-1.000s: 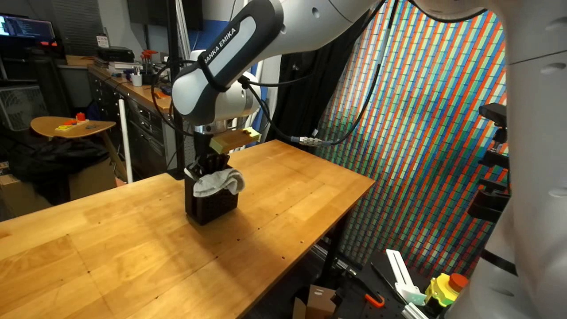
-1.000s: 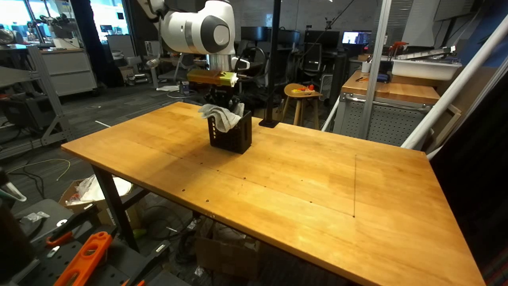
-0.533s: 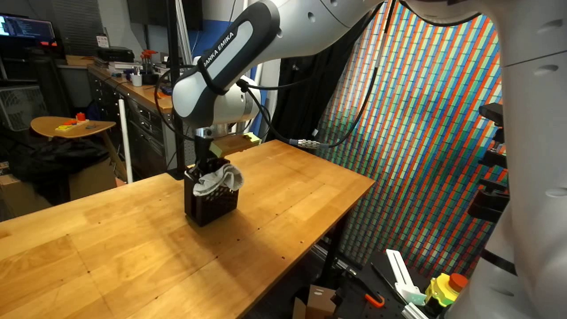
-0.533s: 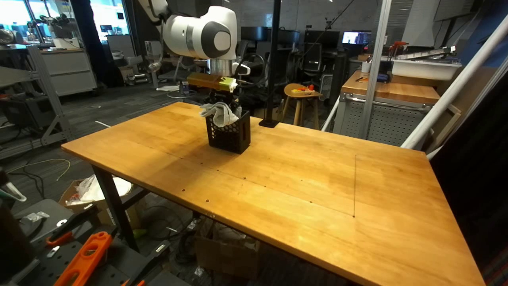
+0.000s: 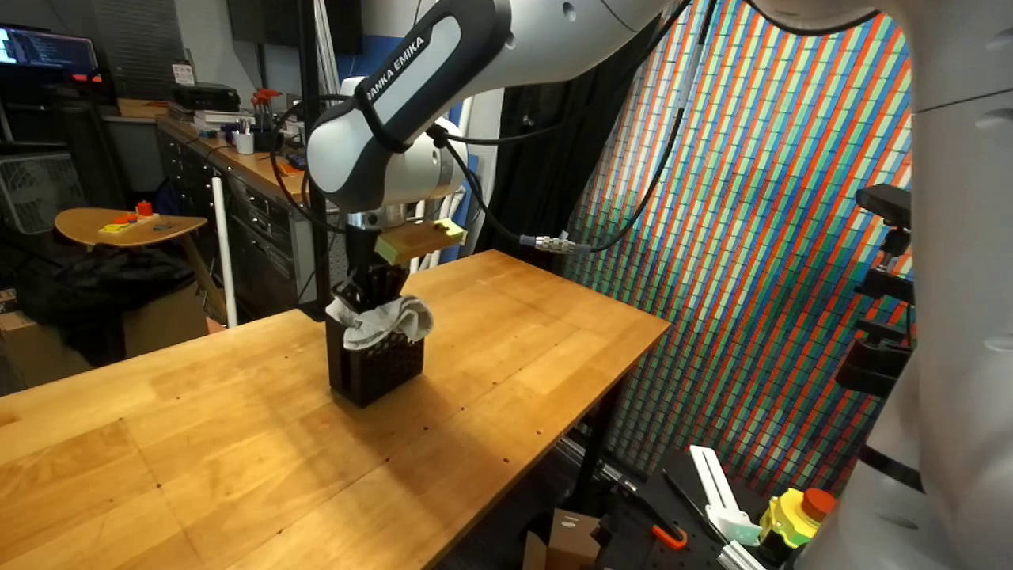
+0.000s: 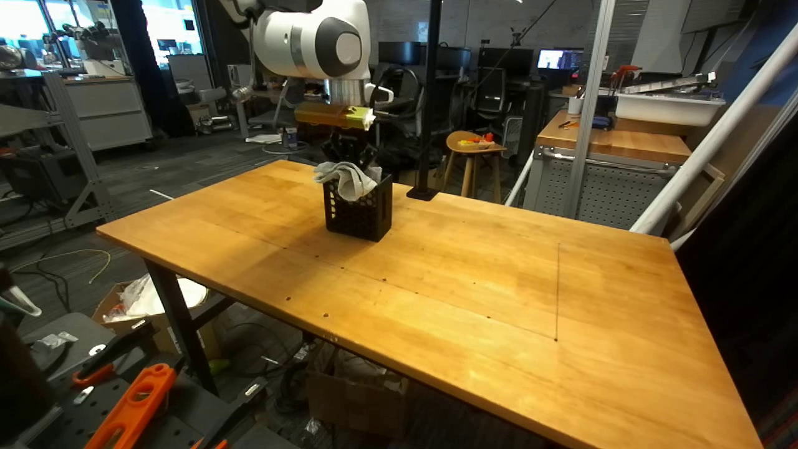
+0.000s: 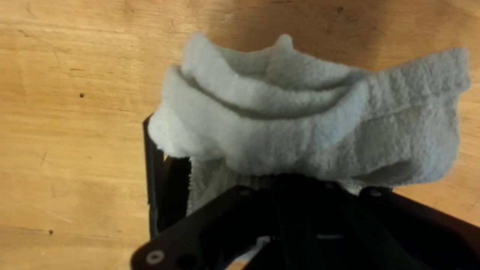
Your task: Put the white towel in the black box
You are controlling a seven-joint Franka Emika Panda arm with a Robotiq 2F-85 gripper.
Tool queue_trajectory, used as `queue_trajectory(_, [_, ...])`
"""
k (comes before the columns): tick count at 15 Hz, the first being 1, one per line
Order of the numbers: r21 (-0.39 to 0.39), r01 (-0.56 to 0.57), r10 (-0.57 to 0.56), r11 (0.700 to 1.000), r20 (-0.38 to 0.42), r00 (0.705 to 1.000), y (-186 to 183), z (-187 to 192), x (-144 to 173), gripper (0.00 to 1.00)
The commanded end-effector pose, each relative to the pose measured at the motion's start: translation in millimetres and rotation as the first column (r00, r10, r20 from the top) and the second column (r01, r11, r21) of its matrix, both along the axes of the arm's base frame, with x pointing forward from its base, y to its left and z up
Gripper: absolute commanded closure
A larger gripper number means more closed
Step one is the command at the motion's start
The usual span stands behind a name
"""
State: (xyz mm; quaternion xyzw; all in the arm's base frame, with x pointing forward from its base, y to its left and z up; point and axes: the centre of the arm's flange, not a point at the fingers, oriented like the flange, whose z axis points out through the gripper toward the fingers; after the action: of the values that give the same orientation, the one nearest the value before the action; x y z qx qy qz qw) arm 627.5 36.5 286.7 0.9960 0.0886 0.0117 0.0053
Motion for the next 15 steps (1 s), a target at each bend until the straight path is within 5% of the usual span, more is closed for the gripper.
queue_trajectory(1, [-0.065,-0.016,0.019,0.998,0.045,0.999,5,52,3,0.89])
queue_trajectory(7, [-0.125,-0.026,0.039,0.992,0.102,0.994,21,106,-2,0.89])
queue_trajectory(15, [-0.142,-0.047,0.066,0.989,0.132,0.989,22,93,5,0.89])
